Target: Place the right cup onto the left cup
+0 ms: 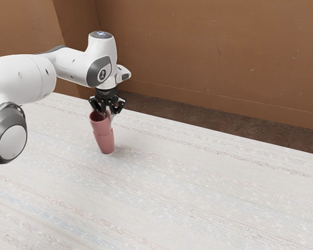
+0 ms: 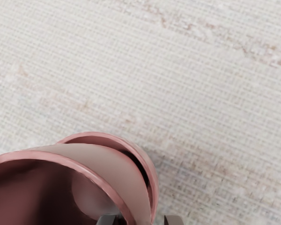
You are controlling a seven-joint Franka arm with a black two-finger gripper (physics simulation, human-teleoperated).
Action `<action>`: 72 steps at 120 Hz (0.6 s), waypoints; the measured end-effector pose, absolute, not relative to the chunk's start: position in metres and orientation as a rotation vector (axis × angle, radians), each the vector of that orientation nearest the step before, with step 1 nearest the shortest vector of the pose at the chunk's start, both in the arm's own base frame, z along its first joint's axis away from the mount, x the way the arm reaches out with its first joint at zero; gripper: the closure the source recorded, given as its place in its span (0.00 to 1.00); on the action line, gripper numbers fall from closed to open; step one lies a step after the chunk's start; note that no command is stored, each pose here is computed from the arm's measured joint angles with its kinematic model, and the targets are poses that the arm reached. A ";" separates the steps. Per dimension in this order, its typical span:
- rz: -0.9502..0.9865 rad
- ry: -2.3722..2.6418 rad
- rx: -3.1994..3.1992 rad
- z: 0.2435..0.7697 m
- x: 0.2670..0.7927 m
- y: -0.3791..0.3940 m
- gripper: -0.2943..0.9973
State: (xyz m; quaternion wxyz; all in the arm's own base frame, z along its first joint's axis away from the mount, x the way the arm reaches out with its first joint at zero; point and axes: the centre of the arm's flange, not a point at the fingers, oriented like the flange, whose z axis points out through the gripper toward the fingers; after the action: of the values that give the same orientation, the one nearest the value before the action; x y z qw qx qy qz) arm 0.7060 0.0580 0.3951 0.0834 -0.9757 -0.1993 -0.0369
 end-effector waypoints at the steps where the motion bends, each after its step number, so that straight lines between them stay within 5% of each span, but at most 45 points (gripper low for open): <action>1: -0.110 -0.594 -2.913 0.395 0.706 0.058 0.68; 29: -0.142 -0.574 -2.927 0.416 0.705 0.055 0.39; 48: -0.172 -0.560 -2.946 0.455 0.695 0.049 0.31; 72: -0.182 -0.323 -3.067 0.551 0.618 -0.002 0.27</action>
State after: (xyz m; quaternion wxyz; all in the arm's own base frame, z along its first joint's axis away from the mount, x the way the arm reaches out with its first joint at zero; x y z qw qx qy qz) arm 0.6178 -0.0015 0.5505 0.0259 -0.9924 -0.1045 -0.0589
